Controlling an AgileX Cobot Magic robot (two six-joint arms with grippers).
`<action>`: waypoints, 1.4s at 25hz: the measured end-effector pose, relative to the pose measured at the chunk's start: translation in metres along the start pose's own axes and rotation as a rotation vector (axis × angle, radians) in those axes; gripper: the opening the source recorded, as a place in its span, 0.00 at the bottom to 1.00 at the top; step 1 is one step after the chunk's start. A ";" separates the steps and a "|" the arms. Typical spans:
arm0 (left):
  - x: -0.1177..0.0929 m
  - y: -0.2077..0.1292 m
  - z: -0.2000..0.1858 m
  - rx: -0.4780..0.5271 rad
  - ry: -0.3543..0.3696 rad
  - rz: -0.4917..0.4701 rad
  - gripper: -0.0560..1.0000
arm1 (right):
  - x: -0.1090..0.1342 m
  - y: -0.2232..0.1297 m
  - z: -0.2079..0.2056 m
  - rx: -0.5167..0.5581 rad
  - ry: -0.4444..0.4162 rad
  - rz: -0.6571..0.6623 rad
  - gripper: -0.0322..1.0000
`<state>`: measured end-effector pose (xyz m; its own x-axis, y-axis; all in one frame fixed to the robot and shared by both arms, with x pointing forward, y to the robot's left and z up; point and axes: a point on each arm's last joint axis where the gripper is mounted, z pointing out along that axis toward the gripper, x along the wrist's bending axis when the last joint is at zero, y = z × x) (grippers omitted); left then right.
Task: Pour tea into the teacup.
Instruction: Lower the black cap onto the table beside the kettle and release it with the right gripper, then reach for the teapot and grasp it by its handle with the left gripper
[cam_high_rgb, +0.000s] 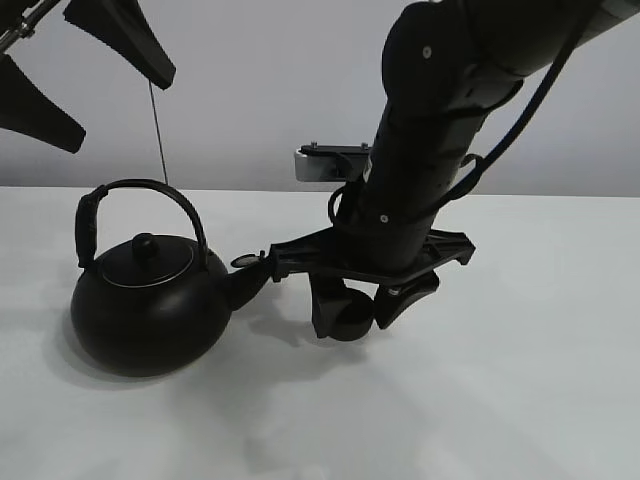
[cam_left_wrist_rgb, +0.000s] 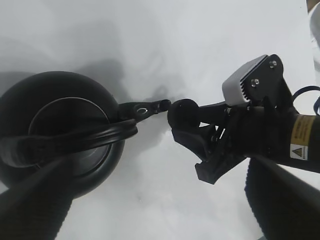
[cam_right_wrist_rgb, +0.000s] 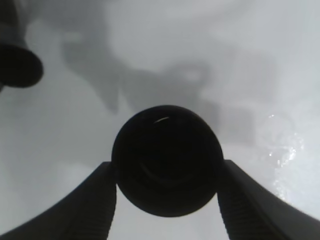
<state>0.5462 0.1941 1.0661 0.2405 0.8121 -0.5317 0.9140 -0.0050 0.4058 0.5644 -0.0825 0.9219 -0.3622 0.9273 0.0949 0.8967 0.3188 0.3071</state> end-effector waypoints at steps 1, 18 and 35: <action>0.000 0.000 0.000 -0.001 0.000 0.000 0.68 | 0.000 -0.001 0.003 0.008 -0.003 -0.002 0.42; 0.000 0.001 0.000 -0.013 0.004 0.000 0.68 | -0.003 -0.006 0.020 0.054 -0.021 -0.005 0.66; 0.000 0.001 0.000 -0.013 0.004 0.000 0.68 | -0.090 0.015 -0.100 -0.054 -0.122 0.141 0.70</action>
<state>0.5473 0.1943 1.0664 0.2392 0.8143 -0.5289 0.9096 0.0026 0.4155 0.5849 -0.1810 1.0123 -0.1970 0.9801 0.0257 0.9203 0.1759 0.3495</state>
